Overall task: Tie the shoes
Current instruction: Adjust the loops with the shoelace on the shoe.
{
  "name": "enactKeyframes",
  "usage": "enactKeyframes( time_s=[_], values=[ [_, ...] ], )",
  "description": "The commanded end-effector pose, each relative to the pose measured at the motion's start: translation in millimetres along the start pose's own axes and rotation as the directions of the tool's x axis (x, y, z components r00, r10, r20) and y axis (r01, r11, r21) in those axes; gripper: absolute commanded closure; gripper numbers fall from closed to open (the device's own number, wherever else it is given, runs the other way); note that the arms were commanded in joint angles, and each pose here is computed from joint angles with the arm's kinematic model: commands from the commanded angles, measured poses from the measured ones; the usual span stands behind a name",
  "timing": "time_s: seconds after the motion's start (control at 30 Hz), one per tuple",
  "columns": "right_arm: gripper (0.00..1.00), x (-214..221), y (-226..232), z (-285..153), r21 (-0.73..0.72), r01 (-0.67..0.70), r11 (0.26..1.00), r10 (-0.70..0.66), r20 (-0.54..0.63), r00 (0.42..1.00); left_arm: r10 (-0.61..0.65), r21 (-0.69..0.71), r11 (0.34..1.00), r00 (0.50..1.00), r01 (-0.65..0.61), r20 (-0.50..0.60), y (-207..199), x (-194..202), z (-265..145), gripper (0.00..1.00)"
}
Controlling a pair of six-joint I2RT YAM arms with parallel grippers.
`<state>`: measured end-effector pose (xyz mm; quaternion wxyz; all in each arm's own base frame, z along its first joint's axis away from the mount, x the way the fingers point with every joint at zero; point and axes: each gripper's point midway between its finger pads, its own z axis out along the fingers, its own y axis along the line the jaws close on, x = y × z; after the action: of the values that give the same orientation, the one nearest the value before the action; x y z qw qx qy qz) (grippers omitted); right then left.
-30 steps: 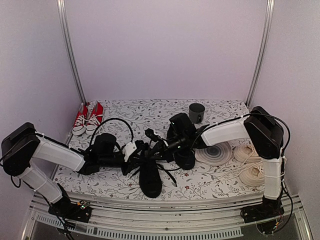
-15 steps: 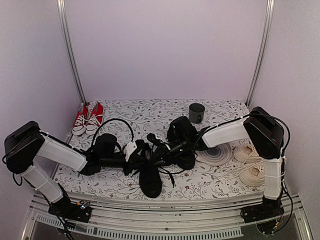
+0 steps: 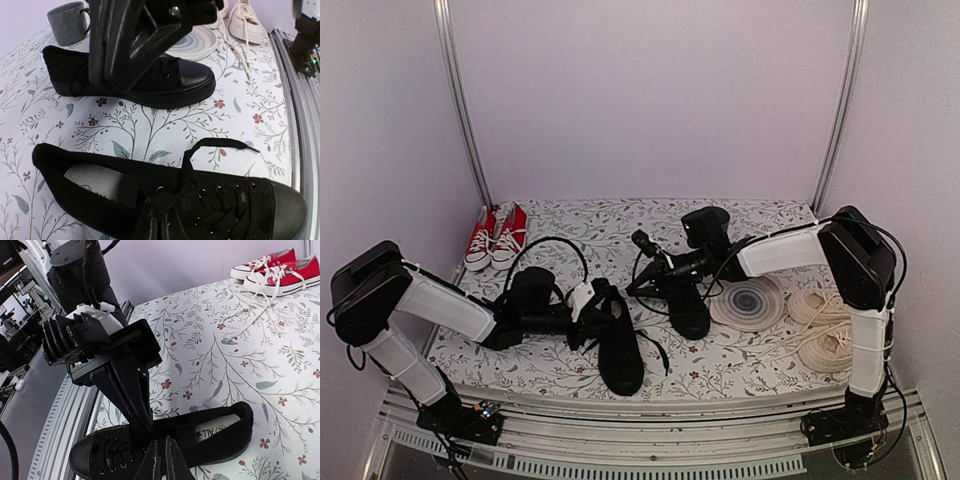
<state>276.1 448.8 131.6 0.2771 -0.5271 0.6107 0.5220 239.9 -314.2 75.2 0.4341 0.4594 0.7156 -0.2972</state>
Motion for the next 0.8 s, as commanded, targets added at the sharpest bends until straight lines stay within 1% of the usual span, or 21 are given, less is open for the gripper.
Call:
enactKeyframes(
  time_s=[0.0, 0.2, 0.57, 0.67, 0.77],
  values=[
    [0.95, 9, 7, 26, -0.028, -0.028, 0.999, 0.028, -0.028, 0.999, 0.006, -0.023, 1.0, 0.999, -0.005, 0.053, 7, -14, -4, 1.0],
    [0.97, 25, 7, 37, -0.032, -0.075, 0.997, 0.073, -0.065, 0.995, 0.006, -0.024, 1.0, 0.998, -0.004, 0.059, 7, -15, -5, 1.0],
    [0.98, 39, 14, 48, -0.067, -0.09, 0.994, 0.082, -0.109, 0.991, 0.007, -0.036, 0.999, 0.998, -0.005, 0.064, 9, -16, -6, 1.0],
    [0.94, 41, 23, 46, -0.109, -0.09, 0.99, 0.077, -0.12, 0.99, 0.009, -0.044, 0.999, 0.998, -0.006, 0.066, 11, -16, -6, 1.0],
    [0.92, 41, 26, 45, -0.119, -0.08, 0.99, 0.066, -0.119, 0.991, 0.006, -0.045, 0.999, 0.998, -0.003, 0.066, 11, -17, -5, 1.0]
  ],
)
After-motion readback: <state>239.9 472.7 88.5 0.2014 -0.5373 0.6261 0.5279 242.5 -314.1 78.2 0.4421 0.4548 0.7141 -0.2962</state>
